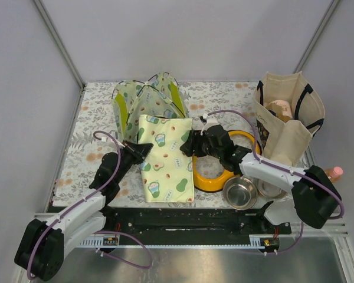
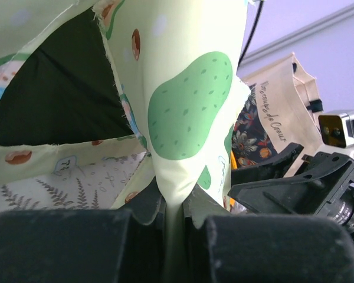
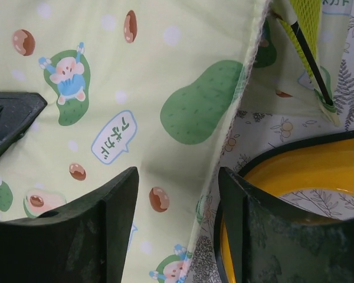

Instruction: Set up the pet tent

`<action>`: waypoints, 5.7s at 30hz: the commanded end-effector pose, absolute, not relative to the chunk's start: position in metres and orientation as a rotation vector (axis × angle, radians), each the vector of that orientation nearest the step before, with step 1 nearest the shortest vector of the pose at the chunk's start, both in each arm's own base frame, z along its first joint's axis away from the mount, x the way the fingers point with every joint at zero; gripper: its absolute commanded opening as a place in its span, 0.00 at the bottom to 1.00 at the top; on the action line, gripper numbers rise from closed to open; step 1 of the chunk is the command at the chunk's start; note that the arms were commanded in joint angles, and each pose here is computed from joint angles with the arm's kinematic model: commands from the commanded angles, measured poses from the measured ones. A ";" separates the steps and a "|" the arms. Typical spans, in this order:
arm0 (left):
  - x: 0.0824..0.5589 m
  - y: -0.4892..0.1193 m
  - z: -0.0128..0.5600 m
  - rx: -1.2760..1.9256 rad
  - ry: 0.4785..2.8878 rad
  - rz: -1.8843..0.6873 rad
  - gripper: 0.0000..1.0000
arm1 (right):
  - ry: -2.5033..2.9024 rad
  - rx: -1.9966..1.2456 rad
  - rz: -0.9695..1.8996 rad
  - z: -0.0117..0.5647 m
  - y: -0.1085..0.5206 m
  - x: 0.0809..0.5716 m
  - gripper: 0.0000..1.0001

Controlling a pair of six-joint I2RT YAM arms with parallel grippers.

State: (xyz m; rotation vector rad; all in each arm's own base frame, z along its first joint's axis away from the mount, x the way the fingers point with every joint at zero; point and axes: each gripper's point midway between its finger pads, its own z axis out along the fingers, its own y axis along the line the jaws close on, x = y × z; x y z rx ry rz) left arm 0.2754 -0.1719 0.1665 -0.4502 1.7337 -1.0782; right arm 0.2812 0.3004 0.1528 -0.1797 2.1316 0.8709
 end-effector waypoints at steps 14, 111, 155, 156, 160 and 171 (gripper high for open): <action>0.282 -0.183 0.214 -0.365 1.668 -1.146 0.00 | 1.916 -0.210 1.102 0.211 0.362 0.285 0.05; 0.365 -0.172 0.132 -0.622 2.119 -0.639 0.56 | 2.214 -0.407 0.871 0.129 0.336 0.216 0.94; 0.302 -0.180 0.114 -0.306 2.355 -0.640 0.00 | 2.255 -0.544 0.937 0.103 0.365 0.176 0.76; 0.307 -0.181 0.118 -0.309 2.348 -0.634 0.00 | 2.242 -0.528 0.925 0.107 0.366 0.180 0.76; 0.323 -0.181 0.129 -0.335 2.347 -0.586 0.00 | 2.209 -0.473 0.858 0.118 0.369 0.198 0.76; 0.376 -0.184 0.126 -0.469 2.377 -0.551 0.00 | 2.111 -0.412 0.694 0.139 0.381 0.243 0.73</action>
